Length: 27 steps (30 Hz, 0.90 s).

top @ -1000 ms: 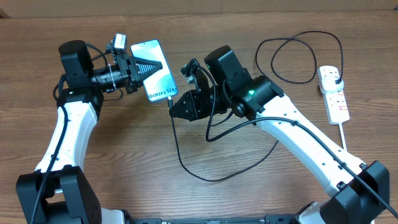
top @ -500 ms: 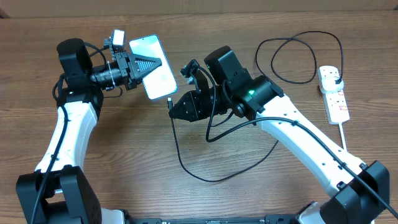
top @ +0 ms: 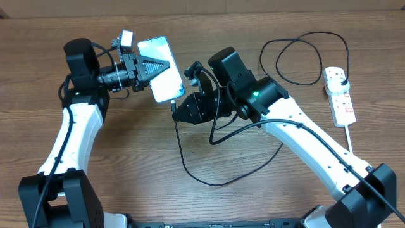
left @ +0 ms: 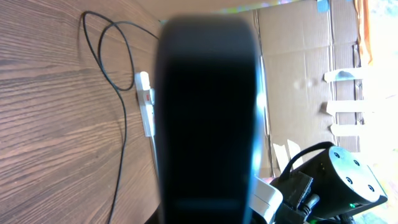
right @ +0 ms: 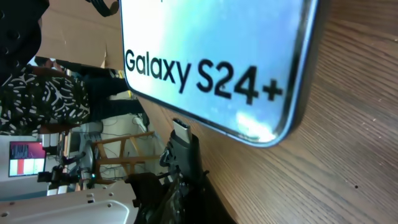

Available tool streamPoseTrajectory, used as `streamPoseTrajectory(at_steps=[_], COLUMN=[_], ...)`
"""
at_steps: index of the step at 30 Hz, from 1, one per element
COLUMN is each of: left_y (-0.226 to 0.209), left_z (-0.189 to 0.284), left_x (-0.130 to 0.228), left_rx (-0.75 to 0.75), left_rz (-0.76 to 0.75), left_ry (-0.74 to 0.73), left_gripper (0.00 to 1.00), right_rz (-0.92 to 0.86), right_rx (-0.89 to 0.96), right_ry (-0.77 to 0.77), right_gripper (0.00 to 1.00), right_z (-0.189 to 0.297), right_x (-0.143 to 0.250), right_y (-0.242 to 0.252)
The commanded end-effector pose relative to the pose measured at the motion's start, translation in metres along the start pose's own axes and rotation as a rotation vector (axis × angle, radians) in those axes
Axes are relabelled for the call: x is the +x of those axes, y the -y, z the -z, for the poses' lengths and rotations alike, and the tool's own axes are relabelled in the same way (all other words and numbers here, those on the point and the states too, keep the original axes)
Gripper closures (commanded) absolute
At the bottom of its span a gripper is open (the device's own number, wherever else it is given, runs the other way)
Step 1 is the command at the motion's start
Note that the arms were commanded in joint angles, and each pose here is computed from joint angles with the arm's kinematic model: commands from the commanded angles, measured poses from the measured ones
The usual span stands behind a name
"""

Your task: Plug charger to phone and switch on socket

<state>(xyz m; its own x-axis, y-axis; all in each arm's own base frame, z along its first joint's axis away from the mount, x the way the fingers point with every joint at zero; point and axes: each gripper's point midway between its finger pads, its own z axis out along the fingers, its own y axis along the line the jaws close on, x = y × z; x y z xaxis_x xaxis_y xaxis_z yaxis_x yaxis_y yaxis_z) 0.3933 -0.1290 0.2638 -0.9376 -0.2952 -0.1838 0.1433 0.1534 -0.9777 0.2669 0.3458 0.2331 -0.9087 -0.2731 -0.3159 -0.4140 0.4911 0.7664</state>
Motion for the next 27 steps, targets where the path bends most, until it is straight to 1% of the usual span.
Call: streamPoseTrajectory(at_steps=[1, 27], left_y=[0.0096, 0.0141], left_z=[-0.0013, -0.0012], left_x=[0.0010, 0.0069], left_rx=[0.012, 0.037], left_rz=[-0.027, -0.035], left_ry=[-0.009, -0.044], left_gripper=[0.95, 0.96], right_rz=[0.013, 0.015], right_rx=[-0.016, -0.014], right_ry=[-0.001, -0.004], right_gripper=[0.96, 0.96], right_z=[0.0026, 0.0014], right_x=[0.0016, 0.0027], right_y=[-0.0081, -0.0090])
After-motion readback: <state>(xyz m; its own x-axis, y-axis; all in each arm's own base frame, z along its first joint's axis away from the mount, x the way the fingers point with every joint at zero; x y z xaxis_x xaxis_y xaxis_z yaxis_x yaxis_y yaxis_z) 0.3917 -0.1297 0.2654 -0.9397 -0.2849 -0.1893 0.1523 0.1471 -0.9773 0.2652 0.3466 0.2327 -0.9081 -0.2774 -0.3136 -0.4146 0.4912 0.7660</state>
